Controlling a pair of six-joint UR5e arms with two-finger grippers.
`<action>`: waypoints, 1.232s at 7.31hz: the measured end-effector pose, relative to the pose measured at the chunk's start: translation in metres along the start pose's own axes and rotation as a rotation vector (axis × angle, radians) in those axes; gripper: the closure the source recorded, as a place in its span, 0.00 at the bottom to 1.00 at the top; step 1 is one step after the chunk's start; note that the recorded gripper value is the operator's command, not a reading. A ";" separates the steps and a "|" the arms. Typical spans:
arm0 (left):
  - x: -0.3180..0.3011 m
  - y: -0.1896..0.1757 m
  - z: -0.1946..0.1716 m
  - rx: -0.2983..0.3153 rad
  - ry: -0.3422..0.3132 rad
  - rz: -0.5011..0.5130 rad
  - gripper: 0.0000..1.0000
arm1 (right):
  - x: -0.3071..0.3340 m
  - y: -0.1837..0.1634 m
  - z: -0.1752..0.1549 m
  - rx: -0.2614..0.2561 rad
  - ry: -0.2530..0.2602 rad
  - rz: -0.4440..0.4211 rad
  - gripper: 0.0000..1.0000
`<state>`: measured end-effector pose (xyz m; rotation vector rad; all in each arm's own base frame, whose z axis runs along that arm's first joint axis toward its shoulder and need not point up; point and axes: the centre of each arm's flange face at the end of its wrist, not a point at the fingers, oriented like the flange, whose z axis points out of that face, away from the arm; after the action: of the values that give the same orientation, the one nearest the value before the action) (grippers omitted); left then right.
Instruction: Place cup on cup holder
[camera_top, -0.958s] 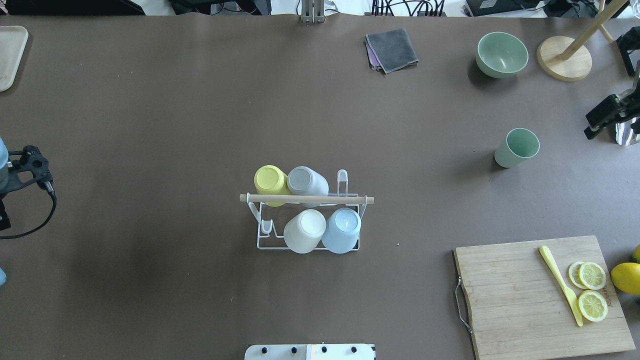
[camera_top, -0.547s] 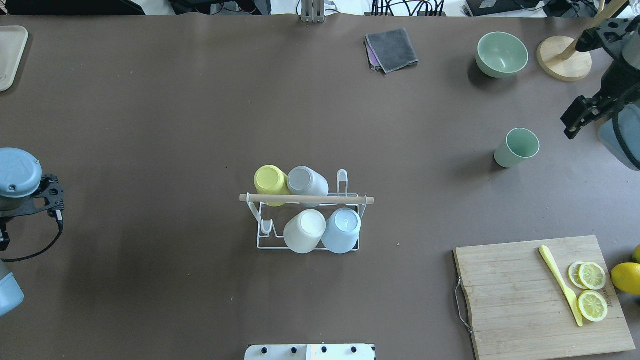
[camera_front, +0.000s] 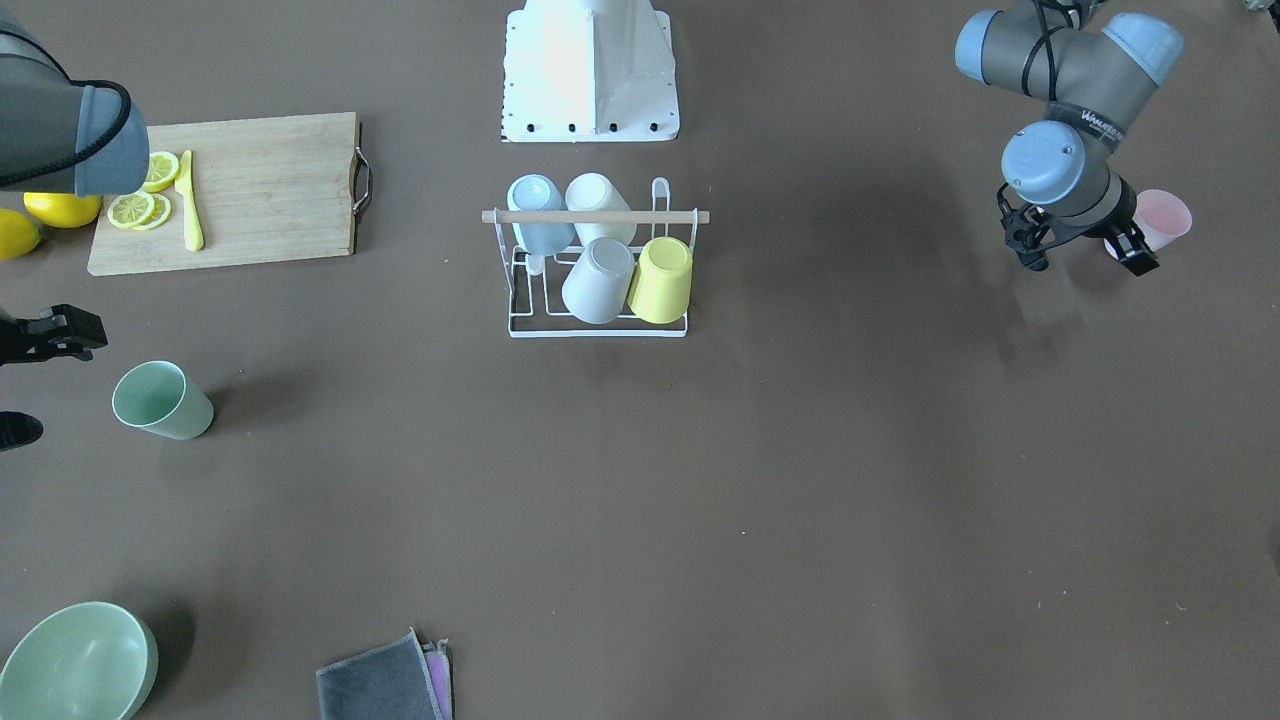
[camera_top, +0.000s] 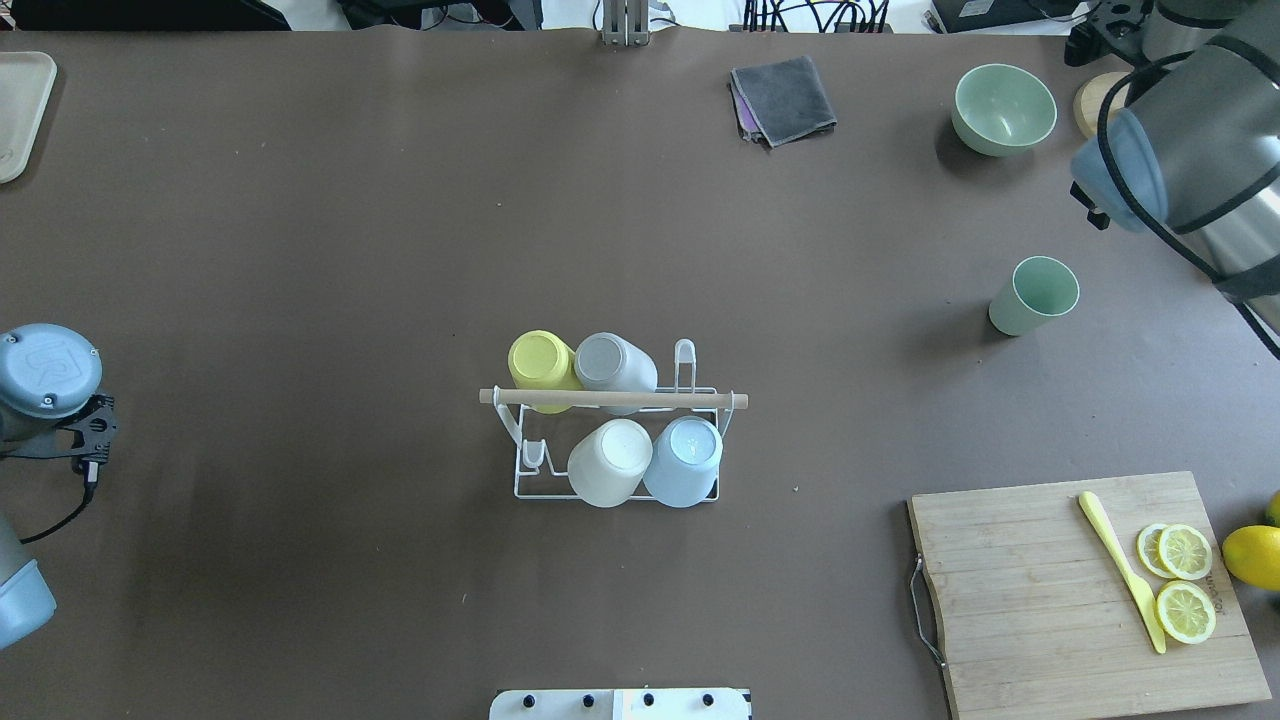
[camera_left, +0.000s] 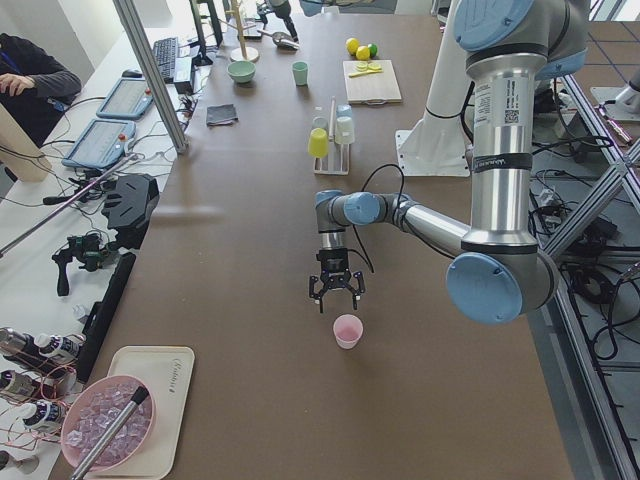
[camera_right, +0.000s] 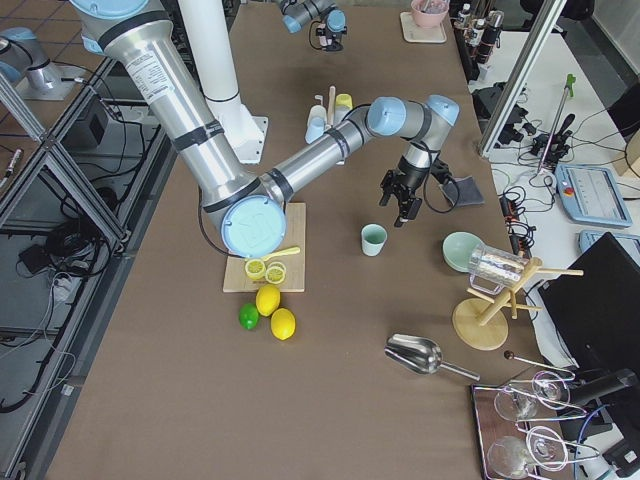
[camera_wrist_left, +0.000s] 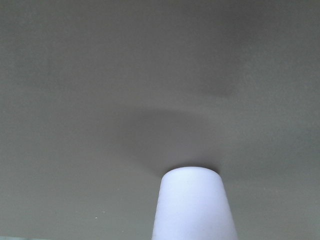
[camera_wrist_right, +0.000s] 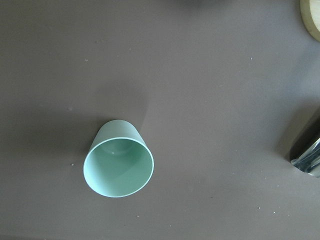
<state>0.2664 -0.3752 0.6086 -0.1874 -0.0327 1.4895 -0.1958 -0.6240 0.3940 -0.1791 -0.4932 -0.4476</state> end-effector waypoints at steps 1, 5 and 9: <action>0.003 -0.005 0.005 -0.019 -0.006 0.046 0.02 | 0.001 -0.015 0.002 -0.053 -0.001 -0.001 0.00; 0.019 -0.019 0.024 -0.062 0.001 0.111 0.02 | -0.009 -0.083 0.017 -0.271 -0.010 -0.026 0.00; 0.029 -0.012 0.046 -0.104 0.021 0.118 0.02 | -0.042 -0.111 0.053 -0.401 0.031 -0.152 0.00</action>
<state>0.2747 -0.3428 0.6534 -0.2937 -0.0837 1.6042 -0.3010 -0.6924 0.4256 -0.5223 -0.3840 -0.6957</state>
